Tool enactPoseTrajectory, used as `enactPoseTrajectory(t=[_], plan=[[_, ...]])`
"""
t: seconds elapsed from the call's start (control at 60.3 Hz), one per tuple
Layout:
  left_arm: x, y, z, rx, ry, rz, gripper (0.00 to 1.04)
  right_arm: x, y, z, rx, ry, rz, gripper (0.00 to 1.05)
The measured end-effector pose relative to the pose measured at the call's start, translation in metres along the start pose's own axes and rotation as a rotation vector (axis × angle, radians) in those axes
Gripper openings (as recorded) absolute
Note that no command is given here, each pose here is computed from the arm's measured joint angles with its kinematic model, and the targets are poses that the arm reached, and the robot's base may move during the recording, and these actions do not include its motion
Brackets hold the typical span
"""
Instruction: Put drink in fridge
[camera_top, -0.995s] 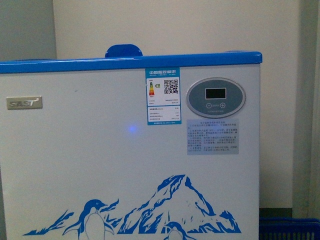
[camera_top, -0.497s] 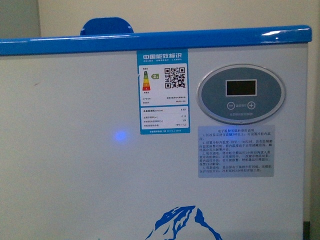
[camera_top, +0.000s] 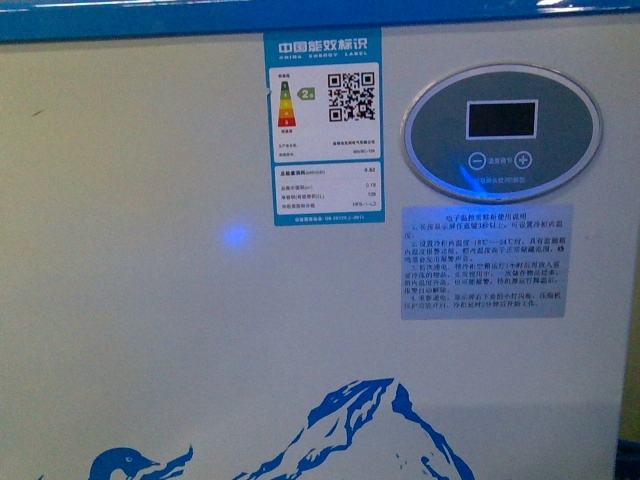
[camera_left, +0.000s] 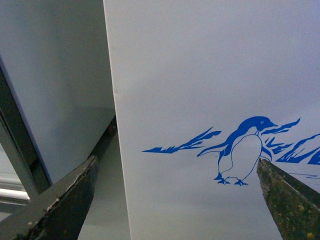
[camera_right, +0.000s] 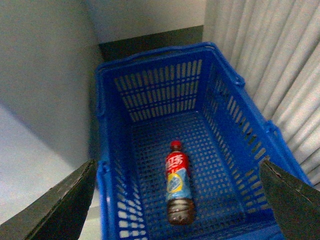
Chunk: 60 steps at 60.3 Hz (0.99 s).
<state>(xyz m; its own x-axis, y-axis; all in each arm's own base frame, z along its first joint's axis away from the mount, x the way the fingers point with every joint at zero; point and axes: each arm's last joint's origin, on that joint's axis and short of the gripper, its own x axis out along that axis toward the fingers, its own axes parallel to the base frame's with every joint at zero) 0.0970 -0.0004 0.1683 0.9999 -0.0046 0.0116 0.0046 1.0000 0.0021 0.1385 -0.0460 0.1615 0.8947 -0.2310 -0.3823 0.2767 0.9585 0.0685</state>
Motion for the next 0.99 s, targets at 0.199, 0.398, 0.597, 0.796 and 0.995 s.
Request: enactPoseTrajectory(t=[0.199, 0.398, 0.597, 0.796, 0.995], plan=[[0.000, 0.000, 0.000, 0.000, 0.000, 0.000, 0.97, 0.055, -0.020, 0.010, -0.055, 0.050, -0.020, 0.97], [0.000, 0.000, 0.000, 0.000, 0.000, 0.000, 0.97, 0.149, -0.029, -0.016, -0.104, 0.230, -0.019, 0.97], [0.000, 0.000, 0.000, 0.000, 0.000, 0.000, 0.97, 0.237, -0.021, -0.072, -0.135, 0.377, -0.001, 0.97], [0.000, 0.000, 0.000, 0.000, 0.000, 0.000, 0.97, 0.307, -0.014, -0.120, -0.114, 0.444, -0.033, 0.97], [0.000, 0.000, 0.000, 0.000, 0.000, 0.000, 0.97, 0.342, -0.013, -0.155, -0.083, 0.509, -0.058, 0.97]])
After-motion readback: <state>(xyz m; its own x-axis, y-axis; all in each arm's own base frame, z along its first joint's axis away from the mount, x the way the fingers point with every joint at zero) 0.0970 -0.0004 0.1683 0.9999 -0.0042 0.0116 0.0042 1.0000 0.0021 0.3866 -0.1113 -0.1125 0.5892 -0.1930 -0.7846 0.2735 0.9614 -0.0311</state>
